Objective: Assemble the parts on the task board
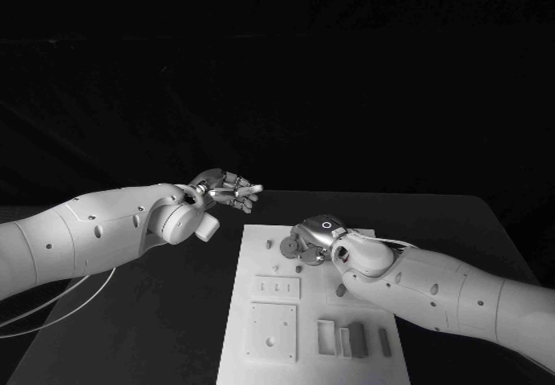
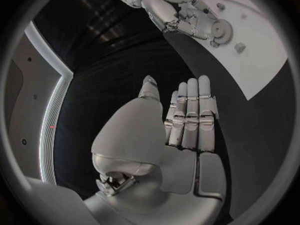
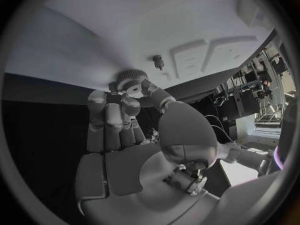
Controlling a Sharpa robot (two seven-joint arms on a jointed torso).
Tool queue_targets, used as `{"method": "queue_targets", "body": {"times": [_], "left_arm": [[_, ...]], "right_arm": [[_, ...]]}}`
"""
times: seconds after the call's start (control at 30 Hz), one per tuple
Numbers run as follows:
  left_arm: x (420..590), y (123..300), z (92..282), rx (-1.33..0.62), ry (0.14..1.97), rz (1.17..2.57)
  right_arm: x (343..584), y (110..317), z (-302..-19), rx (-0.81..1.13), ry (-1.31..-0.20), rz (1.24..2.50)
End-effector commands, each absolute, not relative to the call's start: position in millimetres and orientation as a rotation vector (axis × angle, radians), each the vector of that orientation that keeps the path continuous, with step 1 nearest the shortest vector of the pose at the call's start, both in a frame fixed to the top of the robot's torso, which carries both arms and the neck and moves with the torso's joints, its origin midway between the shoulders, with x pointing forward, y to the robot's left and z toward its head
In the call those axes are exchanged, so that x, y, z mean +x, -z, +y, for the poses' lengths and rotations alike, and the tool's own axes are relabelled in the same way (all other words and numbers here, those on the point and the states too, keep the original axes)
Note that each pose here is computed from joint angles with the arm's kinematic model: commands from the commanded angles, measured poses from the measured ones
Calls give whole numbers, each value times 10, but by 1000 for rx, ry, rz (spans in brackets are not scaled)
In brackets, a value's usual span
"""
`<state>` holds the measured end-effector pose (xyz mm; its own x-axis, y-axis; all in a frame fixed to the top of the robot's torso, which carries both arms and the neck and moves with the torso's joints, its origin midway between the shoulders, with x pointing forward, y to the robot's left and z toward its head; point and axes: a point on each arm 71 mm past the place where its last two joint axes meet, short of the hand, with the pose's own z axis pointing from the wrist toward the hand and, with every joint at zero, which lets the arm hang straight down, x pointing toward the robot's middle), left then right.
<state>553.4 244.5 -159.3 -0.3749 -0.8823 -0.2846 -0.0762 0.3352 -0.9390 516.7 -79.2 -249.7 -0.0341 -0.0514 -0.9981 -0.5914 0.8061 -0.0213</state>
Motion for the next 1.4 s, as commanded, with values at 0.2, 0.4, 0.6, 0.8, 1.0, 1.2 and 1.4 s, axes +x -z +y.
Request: {"method": "queue_targets", "body": {"times": [0.2,0.4,0.6,0.8,1.0,1.2,1.4], "left_arm": [[5531,1582,2416,-853,1159,1720],[5531,1583,2425,-855,1155,1719],[5527,1586,2424,-848,1151,1727],[5525,1587,2430,-849,1150,1728],[5524,1586,2450,-852,1145,1724],[5522,1586,2466,-855,1142,1722],[5522,1585,2480,-857,1139,1718]], "right_arm": [[5187,2582,-828,-507,-517,1681],[5211,2594,-850,-496,-498,1695],[5231,2590,-879,-482,-479,1689],[5204,2584,-880,-490,-491,1687],[5163,2580,-924,-485,-502,1700],[5179,2489,-1020,-464,-497,1676],[5215,2371,-1105,-422,-483,1633]]}}
